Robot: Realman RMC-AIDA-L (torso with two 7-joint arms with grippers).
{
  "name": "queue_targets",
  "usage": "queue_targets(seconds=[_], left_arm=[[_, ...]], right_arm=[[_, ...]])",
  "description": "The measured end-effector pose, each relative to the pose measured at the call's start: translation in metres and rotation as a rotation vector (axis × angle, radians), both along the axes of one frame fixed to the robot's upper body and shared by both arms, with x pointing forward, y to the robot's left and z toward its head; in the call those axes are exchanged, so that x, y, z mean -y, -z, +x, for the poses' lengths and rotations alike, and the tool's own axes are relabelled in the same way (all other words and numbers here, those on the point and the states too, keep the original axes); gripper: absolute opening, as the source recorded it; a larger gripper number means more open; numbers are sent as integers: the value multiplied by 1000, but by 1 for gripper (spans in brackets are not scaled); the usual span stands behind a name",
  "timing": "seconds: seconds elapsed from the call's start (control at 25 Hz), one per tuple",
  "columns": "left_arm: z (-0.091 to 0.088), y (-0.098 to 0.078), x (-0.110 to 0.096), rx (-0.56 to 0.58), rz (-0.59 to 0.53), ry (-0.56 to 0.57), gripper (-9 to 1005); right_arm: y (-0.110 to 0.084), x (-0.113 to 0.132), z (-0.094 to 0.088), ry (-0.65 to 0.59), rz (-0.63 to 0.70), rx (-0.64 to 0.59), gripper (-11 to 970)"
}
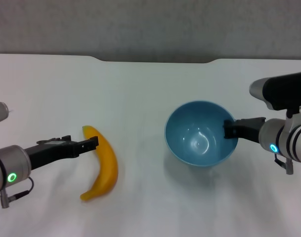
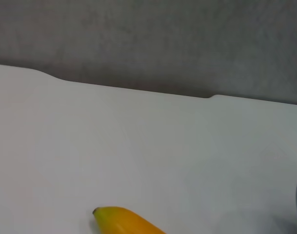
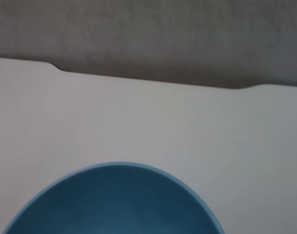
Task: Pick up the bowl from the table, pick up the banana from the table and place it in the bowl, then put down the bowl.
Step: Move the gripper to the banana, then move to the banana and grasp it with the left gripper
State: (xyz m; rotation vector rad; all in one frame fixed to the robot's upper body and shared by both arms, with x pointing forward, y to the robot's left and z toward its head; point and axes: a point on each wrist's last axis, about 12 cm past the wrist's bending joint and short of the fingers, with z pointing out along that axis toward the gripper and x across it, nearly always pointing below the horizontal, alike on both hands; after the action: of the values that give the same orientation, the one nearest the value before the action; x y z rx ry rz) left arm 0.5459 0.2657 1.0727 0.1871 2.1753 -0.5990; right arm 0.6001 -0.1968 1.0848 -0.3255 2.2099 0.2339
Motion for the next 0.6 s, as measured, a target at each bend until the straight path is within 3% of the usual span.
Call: queue_targets(seconds=[0.36,0.6], left_arm=[[1,11,19,-21,-20,-140,910],[4,17,18,-88,-14,-209,907]], right_arm=[[-4,0,-3,-4,0,24,41],[-7,0,-3,-2,7,31,43]])
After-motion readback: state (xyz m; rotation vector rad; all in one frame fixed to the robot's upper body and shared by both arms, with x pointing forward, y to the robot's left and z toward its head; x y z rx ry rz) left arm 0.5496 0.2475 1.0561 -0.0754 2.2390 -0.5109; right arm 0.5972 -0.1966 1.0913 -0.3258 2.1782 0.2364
